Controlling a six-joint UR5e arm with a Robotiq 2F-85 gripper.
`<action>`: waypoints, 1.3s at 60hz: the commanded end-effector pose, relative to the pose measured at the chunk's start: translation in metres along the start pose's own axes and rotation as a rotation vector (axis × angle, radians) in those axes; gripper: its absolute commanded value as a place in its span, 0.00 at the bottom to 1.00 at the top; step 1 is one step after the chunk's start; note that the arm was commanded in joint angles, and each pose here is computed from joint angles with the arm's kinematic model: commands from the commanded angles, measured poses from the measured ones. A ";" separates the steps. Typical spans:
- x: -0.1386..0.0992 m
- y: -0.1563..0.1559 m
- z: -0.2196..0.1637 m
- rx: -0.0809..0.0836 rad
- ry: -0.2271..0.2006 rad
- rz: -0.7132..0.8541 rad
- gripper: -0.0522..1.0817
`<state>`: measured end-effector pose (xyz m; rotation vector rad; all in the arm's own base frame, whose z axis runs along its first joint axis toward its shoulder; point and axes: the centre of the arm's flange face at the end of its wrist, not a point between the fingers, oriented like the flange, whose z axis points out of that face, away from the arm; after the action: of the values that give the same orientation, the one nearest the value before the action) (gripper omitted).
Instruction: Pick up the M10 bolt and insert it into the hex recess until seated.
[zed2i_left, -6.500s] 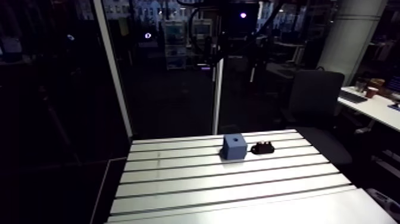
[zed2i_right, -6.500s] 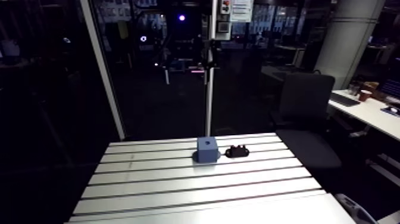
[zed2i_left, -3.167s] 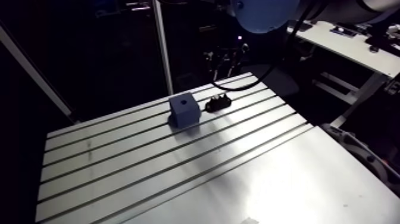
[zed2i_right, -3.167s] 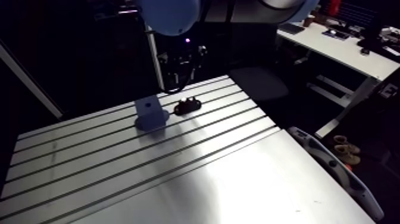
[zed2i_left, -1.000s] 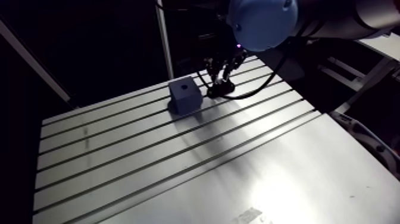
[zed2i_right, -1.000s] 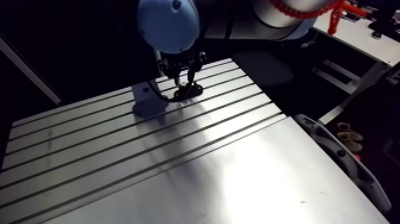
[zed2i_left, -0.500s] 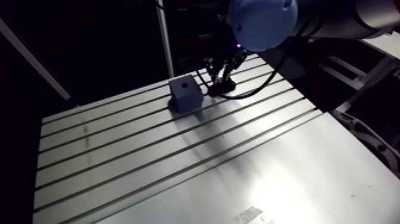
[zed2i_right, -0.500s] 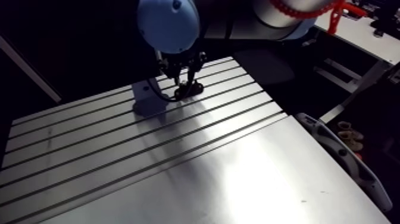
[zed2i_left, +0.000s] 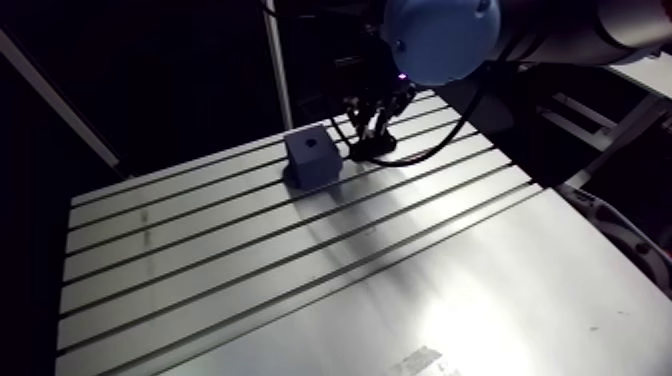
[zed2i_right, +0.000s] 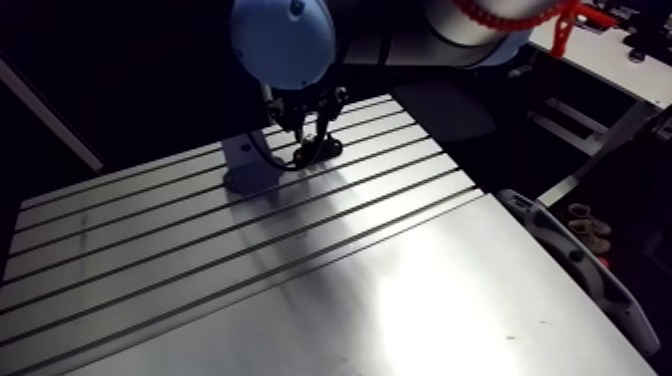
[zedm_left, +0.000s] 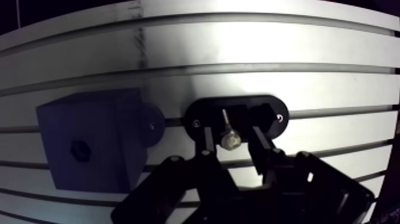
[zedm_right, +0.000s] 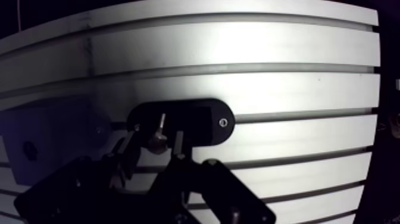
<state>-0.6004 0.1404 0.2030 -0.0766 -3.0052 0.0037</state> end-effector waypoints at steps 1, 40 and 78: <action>0.000 -0.001 0.000 -0.001 0.000 -0.002 0.57; -0.002 -0.002 0.002 0.000 -0.007 0.010 0.60; -0.001 -0.002 0.002 -0.005 -0.007 0.011 0.62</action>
<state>-0.5991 0.1383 0.2007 -0.0927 -3.0121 0.0008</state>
